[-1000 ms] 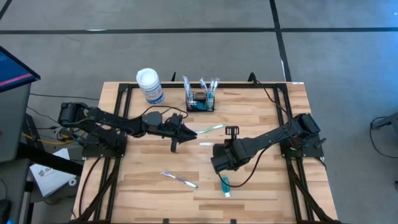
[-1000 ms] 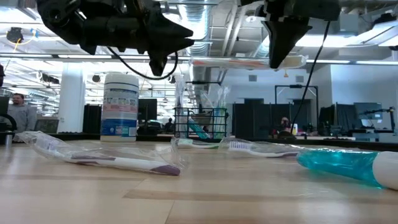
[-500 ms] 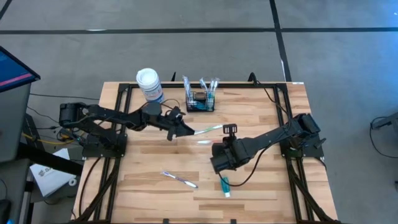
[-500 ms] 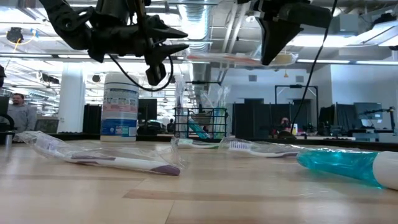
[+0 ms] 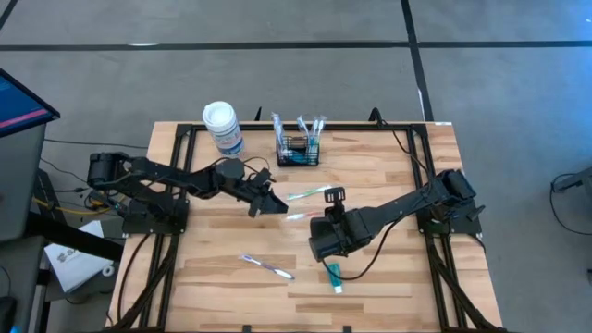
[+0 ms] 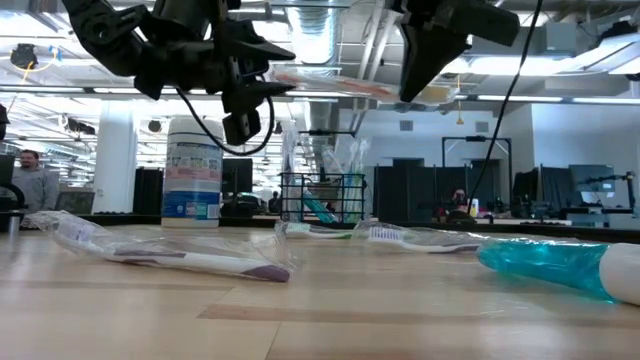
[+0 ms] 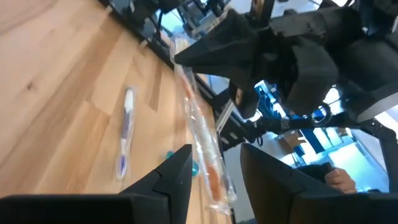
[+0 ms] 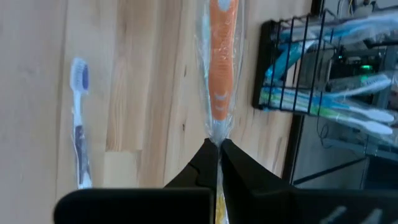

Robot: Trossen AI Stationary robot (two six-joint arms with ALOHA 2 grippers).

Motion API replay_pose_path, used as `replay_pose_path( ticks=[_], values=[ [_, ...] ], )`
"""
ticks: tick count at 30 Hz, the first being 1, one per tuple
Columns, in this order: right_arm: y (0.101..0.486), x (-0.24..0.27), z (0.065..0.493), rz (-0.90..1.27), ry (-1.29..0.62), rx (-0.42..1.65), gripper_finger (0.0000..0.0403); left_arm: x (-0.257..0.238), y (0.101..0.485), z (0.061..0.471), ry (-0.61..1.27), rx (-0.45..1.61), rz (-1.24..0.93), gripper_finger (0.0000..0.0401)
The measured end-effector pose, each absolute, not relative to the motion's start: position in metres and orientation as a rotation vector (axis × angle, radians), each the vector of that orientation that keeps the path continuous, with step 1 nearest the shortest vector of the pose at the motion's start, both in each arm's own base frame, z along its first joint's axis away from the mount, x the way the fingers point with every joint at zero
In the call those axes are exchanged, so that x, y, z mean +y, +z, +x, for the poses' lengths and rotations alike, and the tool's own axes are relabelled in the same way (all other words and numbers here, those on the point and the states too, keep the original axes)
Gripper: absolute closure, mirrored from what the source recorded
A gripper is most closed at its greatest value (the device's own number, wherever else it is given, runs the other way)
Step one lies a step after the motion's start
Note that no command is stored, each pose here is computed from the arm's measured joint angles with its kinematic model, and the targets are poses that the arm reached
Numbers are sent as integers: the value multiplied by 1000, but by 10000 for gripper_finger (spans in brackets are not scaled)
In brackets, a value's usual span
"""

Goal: Pick & Place toothbrushing station
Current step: Put the orange toothbrush into the black wire organizer

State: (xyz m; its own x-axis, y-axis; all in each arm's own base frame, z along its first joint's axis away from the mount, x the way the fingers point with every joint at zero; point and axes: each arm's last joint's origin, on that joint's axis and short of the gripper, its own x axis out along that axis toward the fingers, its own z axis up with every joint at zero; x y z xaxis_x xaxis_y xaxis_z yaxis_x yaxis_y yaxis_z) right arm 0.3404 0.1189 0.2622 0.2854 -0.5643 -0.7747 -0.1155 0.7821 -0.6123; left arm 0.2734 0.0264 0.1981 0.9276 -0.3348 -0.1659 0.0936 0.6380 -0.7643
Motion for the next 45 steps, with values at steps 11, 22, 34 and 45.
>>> replay_pose_path(
  ticks=[11,22,34,45],
  values=[
    [263,121,343,-654,-315,1237,403,15,195,274,-260,359,-901,244],
    [263,120,347,-684,-311,1210,403,9,193,273,-259,405,-980,235],
    [266,123,358,-760,-250,1126,403,7,192,273,-269,426,-981,265],
    [269,114,367,-794,-261,1085,403,5,192,272,-317,449,-974,320]
  ],
)
